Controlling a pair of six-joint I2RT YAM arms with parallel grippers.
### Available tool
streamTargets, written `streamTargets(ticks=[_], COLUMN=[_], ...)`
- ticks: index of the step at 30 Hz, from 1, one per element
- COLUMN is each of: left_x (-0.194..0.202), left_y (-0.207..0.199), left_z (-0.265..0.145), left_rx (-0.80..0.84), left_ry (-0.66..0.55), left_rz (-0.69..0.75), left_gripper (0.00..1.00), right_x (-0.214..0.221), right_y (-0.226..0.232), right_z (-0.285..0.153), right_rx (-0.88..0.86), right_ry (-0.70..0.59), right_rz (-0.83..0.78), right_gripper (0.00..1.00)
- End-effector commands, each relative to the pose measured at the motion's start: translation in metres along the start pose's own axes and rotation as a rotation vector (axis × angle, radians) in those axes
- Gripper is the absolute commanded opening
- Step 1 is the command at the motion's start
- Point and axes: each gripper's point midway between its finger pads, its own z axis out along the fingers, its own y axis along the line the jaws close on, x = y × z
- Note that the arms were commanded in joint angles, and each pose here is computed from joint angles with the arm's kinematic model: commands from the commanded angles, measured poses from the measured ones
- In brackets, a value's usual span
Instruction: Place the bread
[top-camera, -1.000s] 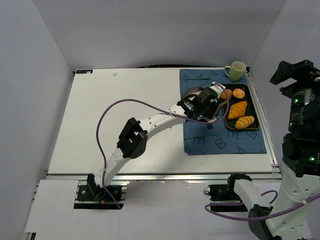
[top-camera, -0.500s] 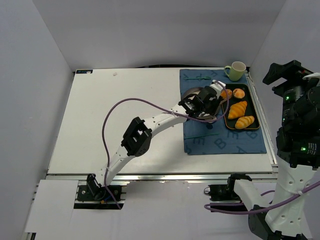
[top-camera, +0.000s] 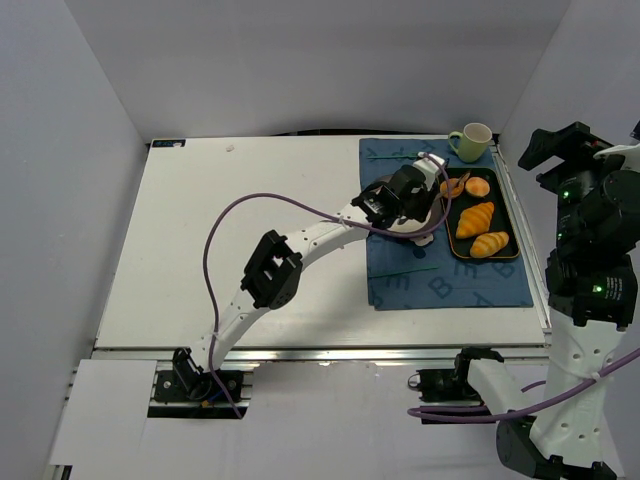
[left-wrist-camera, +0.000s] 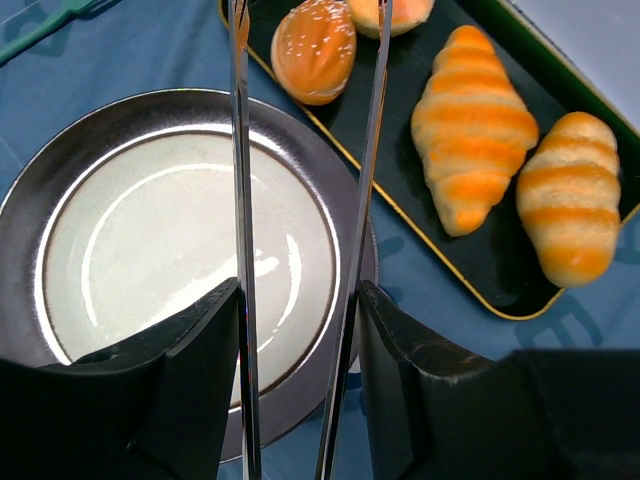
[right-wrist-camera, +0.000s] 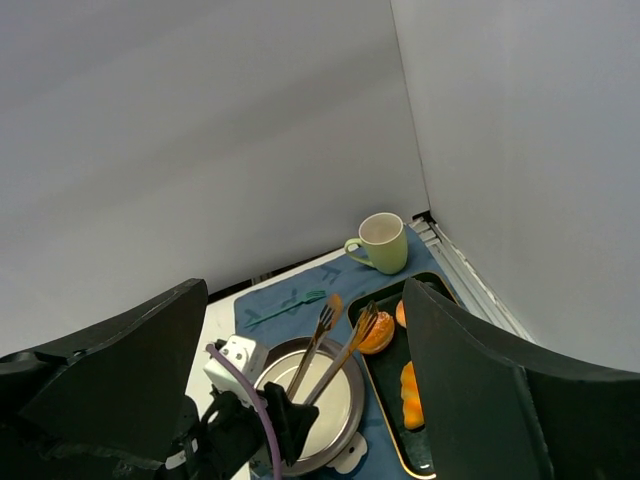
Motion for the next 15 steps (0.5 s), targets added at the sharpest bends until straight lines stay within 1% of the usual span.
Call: streamTargets(ticks=[1, 10, 15], left_x=[-0.009, 0.012, 0.021], left_y=[-0.009, -0.010, -0.004], left_z=[0.003, 0.014, 0.018], left_rx=[0.041, 0.045, 0.018], left_ry=[-0.041, -0.011, 0.002], left_rz=[-0.015, -0.028, -0.023], left_gripper=[0.57, 0.57, 0.57], right_x=[-0.013, -0.012, -0.010], right_y=[0.007, 0.007, 0.008], right_z=[0.001, 0.000, 0.001], right_rx=[-0.029, -0.033, -0.041], right_ry=[-0.053, -0.052, -0.046], right_rz=[0.015, 0.010, 0.008], right_gripper=[0.85, 0.85, 0.85])
